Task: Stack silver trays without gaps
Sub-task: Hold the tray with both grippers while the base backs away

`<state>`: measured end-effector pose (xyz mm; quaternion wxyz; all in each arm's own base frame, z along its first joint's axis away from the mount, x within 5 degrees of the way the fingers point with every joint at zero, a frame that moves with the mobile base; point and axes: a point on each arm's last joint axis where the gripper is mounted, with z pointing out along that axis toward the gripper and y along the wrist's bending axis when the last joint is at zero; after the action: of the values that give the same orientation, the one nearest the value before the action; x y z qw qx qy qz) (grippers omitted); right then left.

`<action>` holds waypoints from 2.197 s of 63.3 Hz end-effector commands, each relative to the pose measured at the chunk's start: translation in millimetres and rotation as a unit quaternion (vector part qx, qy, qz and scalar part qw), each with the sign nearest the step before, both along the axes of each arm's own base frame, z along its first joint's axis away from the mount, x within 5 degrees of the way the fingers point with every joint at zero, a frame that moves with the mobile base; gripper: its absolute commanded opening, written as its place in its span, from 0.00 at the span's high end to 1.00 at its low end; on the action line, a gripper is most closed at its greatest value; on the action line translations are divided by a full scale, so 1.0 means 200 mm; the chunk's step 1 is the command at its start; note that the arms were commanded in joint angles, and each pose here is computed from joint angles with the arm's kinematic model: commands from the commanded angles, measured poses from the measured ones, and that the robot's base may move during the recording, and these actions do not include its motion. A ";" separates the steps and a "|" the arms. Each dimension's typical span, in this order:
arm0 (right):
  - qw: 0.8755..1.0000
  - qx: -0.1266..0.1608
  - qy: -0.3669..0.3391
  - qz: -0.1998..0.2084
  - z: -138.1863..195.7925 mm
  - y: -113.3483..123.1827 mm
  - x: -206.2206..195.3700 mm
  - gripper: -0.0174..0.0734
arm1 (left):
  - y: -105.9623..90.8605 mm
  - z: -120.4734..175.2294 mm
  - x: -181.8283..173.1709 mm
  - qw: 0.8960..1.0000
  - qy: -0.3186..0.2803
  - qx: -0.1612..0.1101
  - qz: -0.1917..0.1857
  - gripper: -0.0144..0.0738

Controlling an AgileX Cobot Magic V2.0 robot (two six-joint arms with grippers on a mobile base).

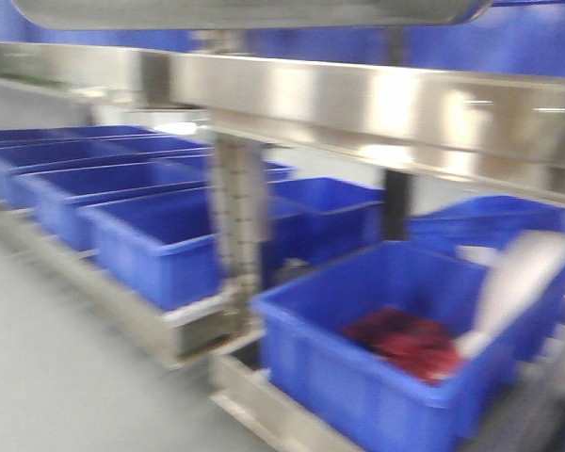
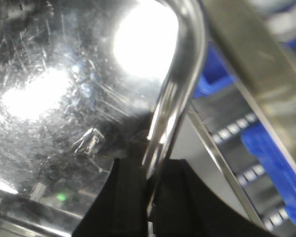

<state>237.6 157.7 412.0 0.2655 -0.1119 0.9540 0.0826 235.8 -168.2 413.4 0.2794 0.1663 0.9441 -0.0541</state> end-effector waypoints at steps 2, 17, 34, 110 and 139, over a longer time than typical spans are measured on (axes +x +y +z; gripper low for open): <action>0.999 0.031 -0.037 0.021 0.10 -0.01 -0.05 0.75 | 0.01 0.07 -0.07 1.000 0.002 -0.009 -0.022 0.88; 0.999 0.031 -0.037 0.021 0.10 -0.01 -0.05 0.75 | 0.01 0.07 -0.07 1.000 0.002 -0.009 -0.022 0.88; 0.999 0.031 -0.037 0.021 0.10 -0.01 -0.05 0.75 | 0.01 0.07 -0.07 1.000 0.002 -0.009 -0.022 0.88; 0.999 0.031 -0.037 0.021 0.10 -0.01 -0.05 0.75 | 0.01 0.07 -0.07 1.000 0.002 -0.010 -0.023 0.88; 0.999 0.031 -0.036 0.021 0.10 -0.01 -0.05 0.75 | 0.01 0.07 -0.07 1.000 0.002 -0.010 -0.023 0.88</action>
<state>237.6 157.7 412.0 0.2655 -0.1119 0.9540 0.0826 235.8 -168.2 413.4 0.2794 0.1663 0.9441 -0.0541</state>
